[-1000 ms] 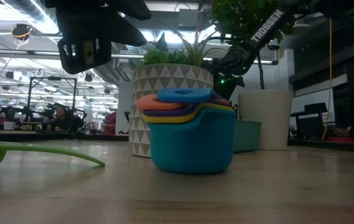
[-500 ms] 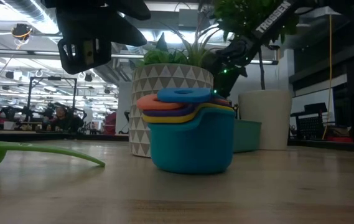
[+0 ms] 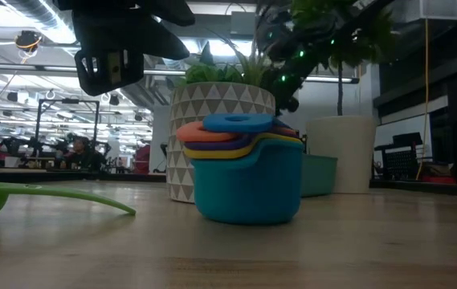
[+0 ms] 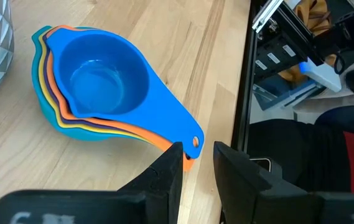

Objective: Nest measuring cups in basket
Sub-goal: Stack the red measuring cup on top of the blue measuring cup

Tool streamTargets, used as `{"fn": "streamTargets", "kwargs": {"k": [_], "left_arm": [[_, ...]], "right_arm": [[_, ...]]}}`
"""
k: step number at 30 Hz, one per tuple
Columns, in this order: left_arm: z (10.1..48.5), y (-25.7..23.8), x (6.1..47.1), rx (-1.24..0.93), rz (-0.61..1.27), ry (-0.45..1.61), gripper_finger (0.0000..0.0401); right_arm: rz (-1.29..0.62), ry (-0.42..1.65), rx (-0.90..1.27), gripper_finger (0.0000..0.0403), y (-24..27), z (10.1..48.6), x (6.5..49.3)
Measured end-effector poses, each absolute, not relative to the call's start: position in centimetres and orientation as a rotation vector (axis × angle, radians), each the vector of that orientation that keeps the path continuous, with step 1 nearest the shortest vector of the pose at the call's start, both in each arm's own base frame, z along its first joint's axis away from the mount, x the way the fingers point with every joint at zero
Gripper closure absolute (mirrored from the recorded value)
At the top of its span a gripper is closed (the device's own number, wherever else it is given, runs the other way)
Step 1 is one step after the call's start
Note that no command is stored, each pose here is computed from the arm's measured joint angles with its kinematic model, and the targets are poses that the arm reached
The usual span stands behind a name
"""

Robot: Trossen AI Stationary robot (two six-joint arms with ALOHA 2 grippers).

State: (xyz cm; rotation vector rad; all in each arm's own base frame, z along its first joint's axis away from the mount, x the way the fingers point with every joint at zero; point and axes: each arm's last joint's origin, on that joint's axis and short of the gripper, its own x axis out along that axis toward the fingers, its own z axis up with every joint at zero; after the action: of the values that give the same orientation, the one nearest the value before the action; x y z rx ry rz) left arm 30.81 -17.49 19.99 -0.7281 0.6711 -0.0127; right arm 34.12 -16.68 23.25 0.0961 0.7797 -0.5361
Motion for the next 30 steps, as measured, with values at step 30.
{"fn": "streamTargets", "kwargs": {"k": [30], "left_arm": [[20.0,-17.2,30.9,-0.708,0.061,0.614,0.0319]], "right_arm": [[-0.076,0.651,0.1,0.0375,-1.8,32.4,30.8]]}}
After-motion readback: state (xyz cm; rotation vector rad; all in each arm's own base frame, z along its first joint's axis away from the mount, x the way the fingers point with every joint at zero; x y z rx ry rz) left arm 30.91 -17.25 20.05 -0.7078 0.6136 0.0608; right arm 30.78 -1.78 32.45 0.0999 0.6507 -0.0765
